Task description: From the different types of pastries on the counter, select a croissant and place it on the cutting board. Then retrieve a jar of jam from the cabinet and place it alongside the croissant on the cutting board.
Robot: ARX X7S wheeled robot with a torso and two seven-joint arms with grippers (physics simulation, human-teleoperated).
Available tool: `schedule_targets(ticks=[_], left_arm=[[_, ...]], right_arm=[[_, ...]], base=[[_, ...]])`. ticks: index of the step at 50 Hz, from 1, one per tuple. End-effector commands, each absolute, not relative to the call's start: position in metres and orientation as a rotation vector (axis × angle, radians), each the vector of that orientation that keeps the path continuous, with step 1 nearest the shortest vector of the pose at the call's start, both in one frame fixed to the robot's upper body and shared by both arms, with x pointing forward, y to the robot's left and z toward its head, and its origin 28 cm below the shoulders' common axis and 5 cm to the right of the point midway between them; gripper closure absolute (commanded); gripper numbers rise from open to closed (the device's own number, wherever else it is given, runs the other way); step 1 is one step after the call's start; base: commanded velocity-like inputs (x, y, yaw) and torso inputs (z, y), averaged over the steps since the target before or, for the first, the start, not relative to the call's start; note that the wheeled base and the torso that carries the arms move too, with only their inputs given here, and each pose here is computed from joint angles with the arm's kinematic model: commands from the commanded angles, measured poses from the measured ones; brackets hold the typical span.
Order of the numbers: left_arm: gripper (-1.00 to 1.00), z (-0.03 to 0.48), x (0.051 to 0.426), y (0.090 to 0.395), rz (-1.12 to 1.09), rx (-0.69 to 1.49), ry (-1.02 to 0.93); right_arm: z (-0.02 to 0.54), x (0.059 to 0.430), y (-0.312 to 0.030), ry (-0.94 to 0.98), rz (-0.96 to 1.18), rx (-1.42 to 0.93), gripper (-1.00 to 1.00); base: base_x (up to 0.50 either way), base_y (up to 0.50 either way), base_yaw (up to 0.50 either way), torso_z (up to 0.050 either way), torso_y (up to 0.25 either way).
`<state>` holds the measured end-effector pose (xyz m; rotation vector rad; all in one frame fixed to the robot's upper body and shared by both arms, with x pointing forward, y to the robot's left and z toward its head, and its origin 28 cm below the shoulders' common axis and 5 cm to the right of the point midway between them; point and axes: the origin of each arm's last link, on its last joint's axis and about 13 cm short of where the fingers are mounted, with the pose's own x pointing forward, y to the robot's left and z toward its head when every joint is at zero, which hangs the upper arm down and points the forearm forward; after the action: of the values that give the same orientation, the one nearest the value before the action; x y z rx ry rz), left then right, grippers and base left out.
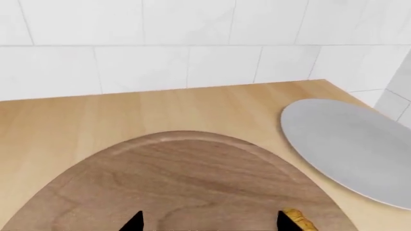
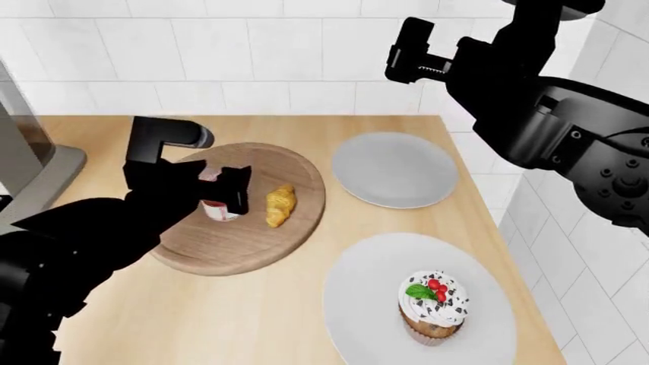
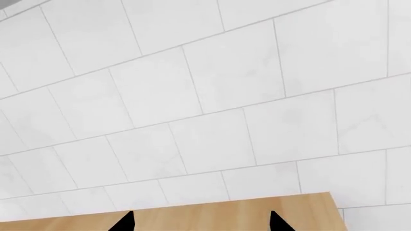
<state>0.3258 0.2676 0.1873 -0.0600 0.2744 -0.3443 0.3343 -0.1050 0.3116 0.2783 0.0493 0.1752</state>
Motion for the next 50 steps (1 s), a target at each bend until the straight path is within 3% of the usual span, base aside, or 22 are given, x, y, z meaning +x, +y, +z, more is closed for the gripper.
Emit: schedule_targets(ticks=[1, 15, 39, 50], left_arm=[[-1.00, 0.184, 0.326, 0.268, -0.339, -0.066, 0.278], [-1.00, 0.194, 0.324, 0.269, -0.346, -0.064, 0.250], [-1.00, 0.301, 0.286, 0.271, -0.394, -0.014, 0.002], [-1.00, 0.333, 0.261, 0.287, -0.327, -0.009, -0.112]], right_arm=[[0.312, 0.335, -0.105, 0.049, 0.175, 0.280, -1.00], [0.315, 0.334, -0.105, 0.047, 0.175, 0.277, -1.00], [0.317, 0.310, -0.131, 0.039, 0.097, 0.235, -1.00], [0.315, 0.286, -0.152, -0.001, 0.029, 0.251, -1.00]], base=[[0.00, 0.00, 0.00, 0.000, 0.000], [0.00, 0.00, 0.00, 0.000, 0.000], [0.00, 0.00, 0.00, 0.000, 0.000], [0.00, 0.00, 0.00, 0.000, 0.000]])
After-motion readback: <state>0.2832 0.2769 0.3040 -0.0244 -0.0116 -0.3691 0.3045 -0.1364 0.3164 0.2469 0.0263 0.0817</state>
